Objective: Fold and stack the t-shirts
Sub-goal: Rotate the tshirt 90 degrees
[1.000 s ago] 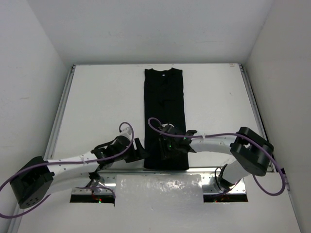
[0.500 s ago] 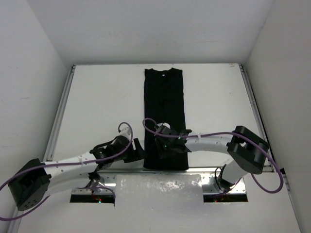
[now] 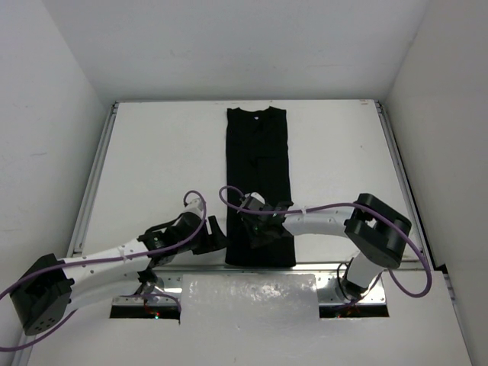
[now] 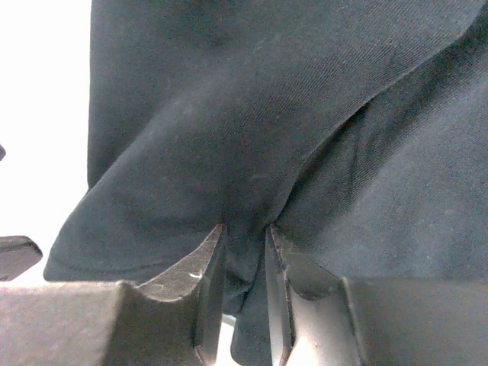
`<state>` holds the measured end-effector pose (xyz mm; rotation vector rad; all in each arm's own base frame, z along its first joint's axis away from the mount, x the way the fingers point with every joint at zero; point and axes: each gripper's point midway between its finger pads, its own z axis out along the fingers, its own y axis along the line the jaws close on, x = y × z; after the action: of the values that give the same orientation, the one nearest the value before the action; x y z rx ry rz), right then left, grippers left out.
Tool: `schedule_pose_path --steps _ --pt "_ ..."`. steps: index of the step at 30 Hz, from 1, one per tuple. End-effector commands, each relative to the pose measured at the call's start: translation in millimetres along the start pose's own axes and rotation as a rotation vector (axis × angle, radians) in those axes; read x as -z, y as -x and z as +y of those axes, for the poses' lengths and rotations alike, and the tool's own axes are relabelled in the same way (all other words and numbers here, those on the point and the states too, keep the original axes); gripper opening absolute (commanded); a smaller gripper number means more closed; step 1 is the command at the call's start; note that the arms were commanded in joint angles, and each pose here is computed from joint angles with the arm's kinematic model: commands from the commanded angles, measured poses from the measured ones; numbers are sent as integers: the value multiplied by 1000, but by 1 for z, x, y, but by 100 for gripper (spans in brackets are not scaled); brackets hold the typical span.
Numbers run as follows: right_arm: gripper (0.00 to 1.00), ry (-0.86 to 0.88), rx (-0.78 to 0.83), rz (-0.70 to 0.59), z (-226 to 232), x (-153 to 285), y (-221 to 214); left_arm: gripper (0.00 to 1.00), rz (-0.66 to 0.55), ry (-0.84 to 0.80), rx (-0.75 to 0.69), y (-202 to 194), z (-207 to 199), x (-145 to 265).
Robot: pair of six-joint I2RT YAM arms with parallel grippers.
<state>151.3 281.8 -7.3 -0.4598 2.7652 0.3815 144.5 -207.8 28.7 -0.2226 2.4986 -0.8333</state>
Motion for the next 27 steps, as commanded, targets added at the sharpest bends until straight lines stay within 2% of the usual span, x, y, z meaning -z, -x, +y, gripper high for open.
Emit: schedule_pose_path --steps 1,2,3,10,13,27 --pt "23 13 10 -31 9 2 13 62 -36 -47 -24 12 -19 5" --pt "21 13 11 -33 10 2 13 62 -38 -47 -24 13 -19 6" --pt "14 11 9 -35 10 2 13 62 -39 -43 -25 13 -18 6" --pt "10 20 11 -65 13 14 21 62 -37 -50 -34 13 -20 6" --pt "1 46 9 -83 18 22 25 62 -40 -52 -33 14 -21 6" --pt "0 123 -25 -97 21 47 15 62 -50 -54 -34 18 -24 10"
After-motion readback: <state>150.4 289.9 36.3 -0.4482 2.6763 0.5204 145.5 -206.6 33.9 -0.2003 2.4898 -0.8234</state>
